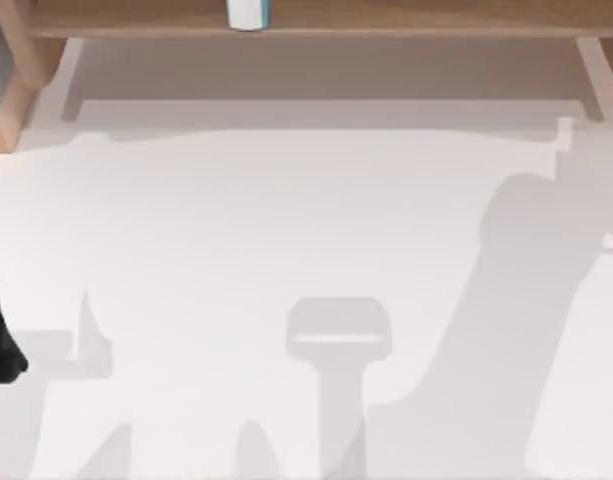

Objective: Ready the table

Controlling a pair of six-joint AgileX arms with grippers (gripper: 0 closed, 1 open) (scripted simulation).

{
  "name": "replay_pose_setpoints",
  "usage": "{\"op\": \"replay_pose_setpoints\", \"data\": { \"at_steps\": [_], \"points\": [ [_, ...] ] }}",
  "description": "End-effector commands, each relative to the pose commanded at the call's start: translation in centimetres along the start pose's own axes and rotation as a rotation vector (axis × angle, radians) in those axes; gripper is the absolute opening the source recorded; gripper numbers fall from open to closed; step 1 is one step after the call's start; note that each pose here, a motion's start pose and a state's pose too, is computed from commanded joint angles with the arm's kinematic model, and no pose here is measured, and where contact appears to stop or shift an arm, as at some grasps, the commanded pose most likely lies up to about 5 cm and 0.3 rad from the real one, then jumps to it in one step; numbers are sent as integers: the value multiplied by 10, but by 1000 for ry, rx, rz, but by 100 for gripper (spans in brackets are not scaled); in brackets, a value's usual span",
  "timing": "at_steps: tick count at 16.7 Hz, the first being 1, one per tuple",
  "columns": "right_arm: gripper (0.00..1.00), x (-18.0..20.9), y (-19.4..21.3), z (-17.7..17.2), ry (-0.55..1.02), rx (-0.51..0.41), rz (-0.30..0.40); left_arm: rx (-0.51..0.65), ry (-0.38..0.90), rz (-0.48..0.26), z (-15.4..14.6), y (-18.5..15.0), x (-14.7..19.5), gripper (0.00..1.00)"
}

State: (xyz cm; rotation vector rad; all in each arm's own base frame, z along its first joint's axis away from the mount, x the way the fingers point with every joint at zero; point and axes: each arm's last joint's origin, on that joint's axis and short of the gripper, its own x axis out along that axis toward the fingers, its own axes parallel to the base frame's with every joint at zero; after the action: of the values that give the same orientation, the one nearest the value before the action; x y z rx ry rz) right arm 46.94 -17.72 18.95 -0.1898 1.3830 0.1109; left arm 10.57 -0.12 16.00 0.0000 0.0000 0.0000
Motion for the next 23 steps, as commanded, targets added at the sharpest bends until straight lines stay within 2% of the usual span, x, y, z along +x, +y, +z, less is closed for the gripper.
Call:
{"op": "replay_pose_setpoints", "data": {
  "at_steps": [4,9,13,15,17,23],
  "points": [
    [0,-62,0,-17,-90,27,-117,0,0,0,0,0,0,100],
    [0,-141,-3,-65,-215,138,-310,0,0,0,0,0,0,100],
    [0,-177,2,-104,-278,226,-415,0,0,0,0,0,0,100],
    [0,-174,7,-117,-273,248,-414,0,0,0,0,0,0,100],
    [0,-160,14,-126,-242,255,-379,0,0,0,0,0,0,100],
    [0,-73,50,-149,-38,220,-138,0,0,0,0,0,0,100]
  ]
}}
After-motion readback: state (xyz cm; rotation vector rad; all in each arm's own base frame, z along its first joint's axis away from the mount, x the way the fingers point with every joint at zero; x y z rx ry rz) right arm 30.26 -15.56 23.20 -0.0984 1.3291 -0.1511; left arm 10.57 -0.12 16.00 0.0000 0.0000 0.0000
